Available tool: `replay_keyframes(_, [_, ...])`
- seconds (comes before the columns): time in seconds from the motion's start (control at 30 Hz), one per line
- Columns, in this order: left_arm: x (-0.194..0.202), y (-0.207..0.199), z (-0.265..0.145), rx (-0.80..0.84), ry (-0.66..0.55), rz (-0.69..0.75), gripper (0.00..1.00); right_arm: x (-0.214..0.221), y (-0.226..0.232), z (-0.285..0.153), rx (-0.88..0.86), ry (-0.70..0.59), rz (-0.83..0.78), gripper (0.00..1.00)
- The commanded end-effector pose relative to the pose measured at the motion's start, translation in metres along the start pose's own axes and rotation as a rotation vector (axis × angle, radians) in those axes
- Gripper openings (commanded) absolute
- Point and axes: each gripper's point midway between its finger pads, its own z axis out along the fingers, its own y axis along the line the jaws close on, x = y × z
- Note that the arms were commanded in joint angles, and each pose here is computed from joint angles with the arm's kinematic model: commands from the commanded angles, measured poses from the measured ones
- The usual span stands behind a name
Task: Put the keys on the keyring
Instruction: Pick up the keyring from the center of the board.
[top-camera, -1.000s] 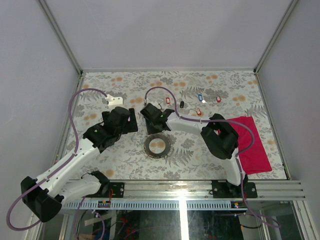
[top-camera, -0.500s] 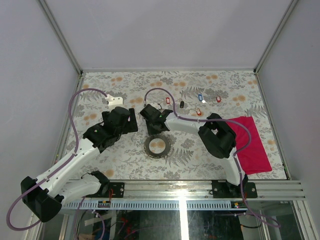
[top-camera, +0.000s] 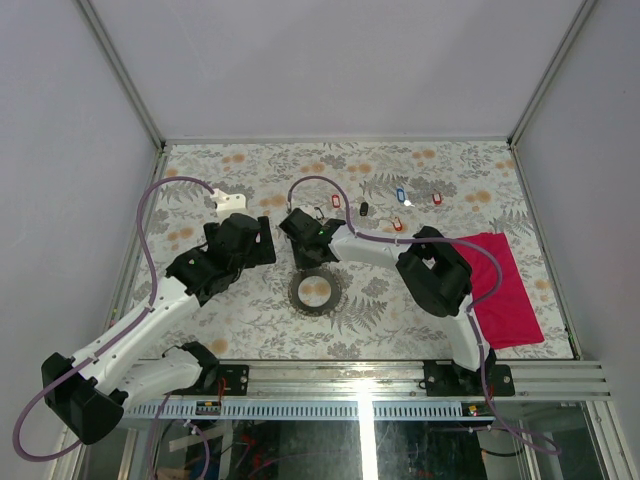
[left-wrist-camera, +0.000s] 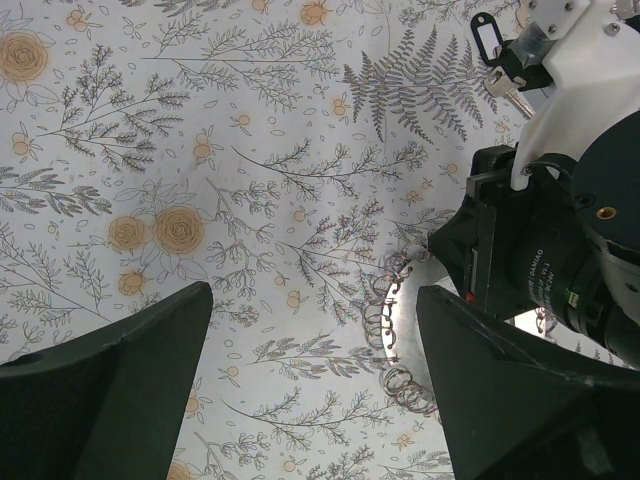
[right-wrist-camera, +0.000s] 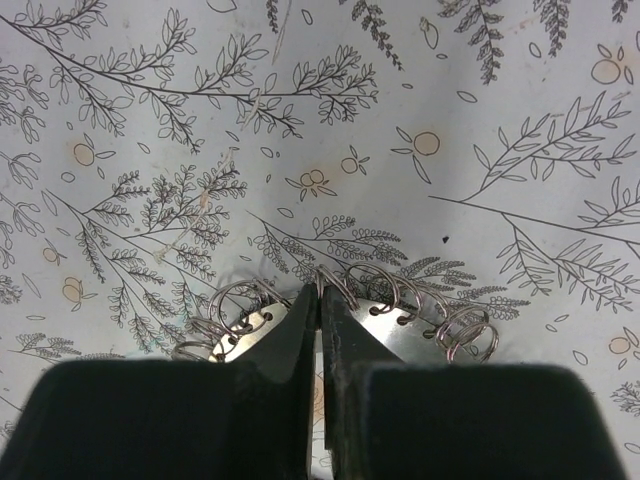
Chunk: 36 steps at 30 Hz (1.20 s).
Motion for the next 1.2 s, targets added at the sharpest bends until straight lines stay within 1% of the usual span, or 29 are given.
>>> replay_keyframes(0.0, [-0.012, 0.002, -0.005, -0.004, -0.045, -0.024, 0.86, -0.028, 0.009, -0.027, -0.029, -0.113, -0.052, 0.00])
replay_keyframes(0.13, [-0.025, -0.004, -0.017, 0.063, -0.107, -0.054, 0.90, -0.042, 0.011, -0.057, -0.076, -0.187, -0.117, 0.00])
replay_keyframes(0.4, [-0.069, -0.017, -0.058, 0.231, -0.295, -0.074, 1.00, -0.049, 0.014, -0.115, -0.189, -0.278, -0.276, 0.00])
replay_keyframes(0.47, [-0.078, -0.020, -0.068, 0.262, -0.316, -0.082, 1.00, -0.050, 0.015, -0.130, -0.221, -0.303, -0.303, 0.00])
replay_keyframes(0.67, [-0.091, -0.037, -0.091, 0.384, -0.346, -0.065, 1.00, -0.056, 0.018, -0.187, -0.331, -0.450, -0.396, 0.00])
replay_keyframes(0.9, [-0.104, -0.058, -0.118, 0.553, -0.434, -0.007, 1.00, -0.049, 0.024, -0.245, -0.489, -0.646, -0.581, 0.00])
replay_keyframes(0.97, [-0.107, -0.064, -0.127, 0.603, -0.456, 0.019, 0.98, -0.044, 0.024, -0.257, -0.514, -0.680, -0.635, 0.00])
replay_keyframes(1.07, [-0.109, -0.072, -0.136, 0.665, -0.479, 0.045, 0.95, -0.033, 0.022, -0.264, -0.532, -0.668, -0.737, 0.00])
replay_keyframes(1.17, [-0.108, -0.079, -0.138, 0.703, -0.474, 0.064, 0.92, -0.015, 0.020, -0.262, -0.561, -0.600, -0.874, 0.00])
